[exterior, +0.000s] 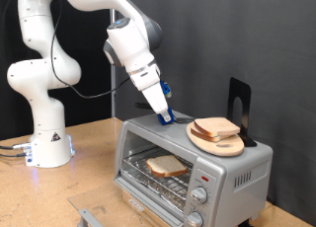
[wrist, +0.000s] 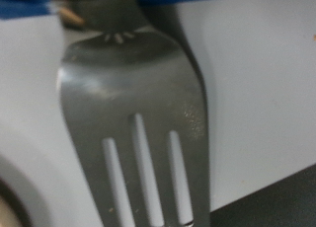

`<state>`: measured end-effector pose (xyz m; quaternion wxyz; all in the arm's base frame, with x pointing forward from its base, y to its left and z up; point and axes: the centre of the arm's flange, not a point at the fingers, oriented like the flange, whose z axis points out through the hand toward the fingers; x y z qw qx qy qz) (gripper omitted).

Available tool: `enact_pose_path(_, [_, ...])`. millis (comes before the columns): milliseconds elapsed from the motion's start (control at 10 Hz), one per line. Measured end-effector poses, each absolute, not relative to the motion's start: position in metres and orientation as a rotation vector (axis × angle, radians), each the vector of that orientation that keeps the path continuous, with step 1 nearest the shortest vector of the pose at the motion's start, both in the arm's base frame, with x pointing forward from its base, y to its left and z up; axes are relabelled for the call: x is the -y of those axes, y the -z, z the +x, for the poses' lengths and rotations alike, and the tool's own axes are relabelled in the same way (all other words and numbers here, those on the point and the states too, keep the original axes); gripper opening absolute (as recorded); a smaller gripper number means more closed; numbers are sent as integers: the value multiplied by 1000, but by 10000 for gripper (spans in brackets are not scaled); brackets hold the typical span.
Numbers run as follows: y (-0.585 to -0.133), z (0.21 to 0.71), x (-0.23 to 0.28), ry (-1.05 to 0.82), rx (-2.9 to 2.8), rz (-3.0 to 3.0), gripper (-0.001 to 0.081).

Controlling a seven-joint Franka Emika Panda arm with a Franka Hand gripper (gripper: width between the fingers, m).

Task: Make a piece of toast with the oven

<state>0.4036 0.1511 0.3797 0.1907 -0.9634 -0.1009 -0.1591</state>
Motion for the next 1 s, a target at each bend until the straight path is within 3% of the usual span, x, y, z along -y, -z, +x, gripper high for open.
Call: enact_pose_path(1000, [-426, 406, -126, 554, 213, -2556, 800])
